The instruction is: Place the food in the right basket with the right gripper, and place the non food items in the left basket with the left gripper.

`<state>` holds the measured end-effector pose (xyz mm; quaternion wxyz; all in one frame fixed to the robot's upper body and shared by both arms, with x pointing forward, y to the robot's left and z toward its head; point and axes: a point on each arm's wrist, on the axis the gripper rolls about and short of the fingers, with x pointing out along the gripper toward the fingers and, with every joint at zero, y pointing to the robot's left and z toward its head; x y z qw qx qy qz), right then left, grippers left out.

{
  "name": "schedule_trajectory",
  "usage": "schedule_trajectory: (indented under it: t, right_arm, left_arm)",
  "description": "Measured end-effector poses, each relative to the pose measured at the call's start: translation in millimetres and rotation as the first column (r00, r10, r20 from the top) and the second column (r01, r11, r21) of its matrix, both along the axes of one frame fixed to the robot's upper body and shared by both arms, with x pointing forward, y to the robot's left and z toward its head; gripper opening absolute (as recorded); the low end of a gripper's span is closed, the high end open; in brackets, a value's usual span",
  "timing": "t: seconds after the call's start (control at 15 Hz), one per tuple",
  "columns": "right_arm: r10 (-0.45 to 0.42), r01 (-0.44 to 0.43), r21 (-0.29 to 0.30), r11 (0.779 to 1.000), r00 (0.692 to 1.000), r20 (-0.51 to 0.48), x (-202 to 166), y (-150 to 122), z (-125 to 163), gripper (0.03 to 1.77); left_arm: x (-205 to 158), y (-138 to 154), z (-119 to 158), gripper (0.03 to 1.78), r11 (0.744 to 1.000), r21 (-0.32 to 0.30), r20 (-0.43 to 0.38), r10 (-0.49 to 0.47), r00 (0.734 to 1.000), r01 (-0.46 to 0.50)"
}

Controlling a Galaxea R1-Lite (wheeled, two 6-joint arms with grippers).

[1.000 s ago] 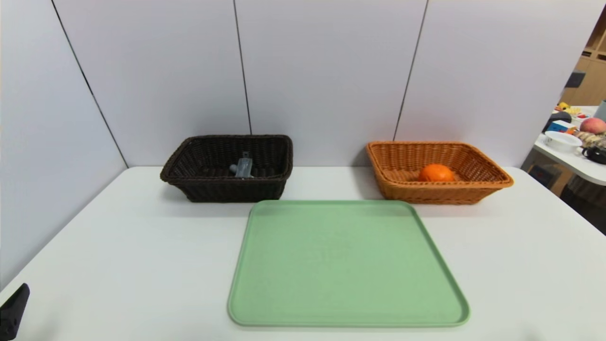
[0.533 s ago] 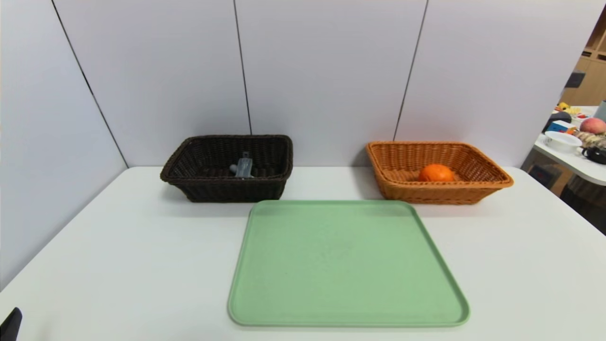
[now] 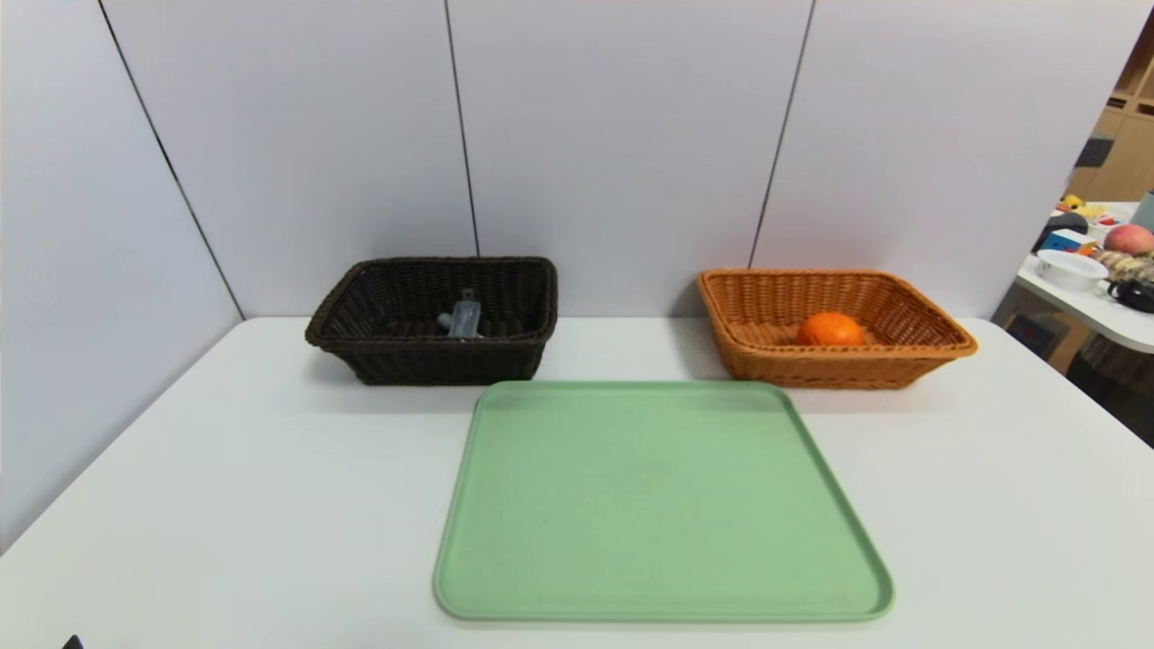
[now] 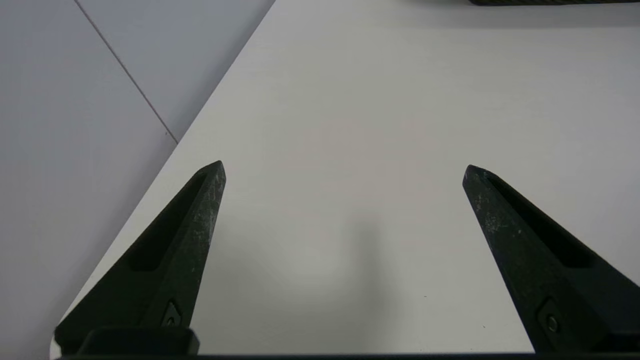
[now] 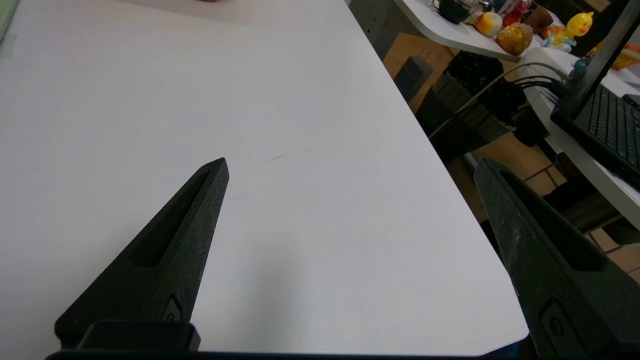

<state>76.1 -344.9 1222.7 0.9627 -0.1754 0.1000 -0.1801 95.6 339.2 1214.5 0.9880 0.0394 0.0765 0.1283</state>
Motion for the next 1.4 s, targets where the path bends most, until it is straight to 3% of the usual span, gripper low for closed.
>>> schedule_trajectory:
  t: [0.8, 1.4]
  right_arm:
    - [-0.009, 0.009, 0.002, 1.000, 1.000, 0.004, 0, 0, -6, 1.69]
    - [0.031, -0.031, 0.000, 1.000, 0.999, 0.025, -5, 0, -22, 1.69]
  left_arm:
    - [-12, -3, -16, 1.69, 0.993, 0.005, 0.054, -0.121, 0.991, 0.121]
    - [-21, -5, -21, 1.69, 0.977, 0.009, 0.094, -0.211, 0.973, 0.211]
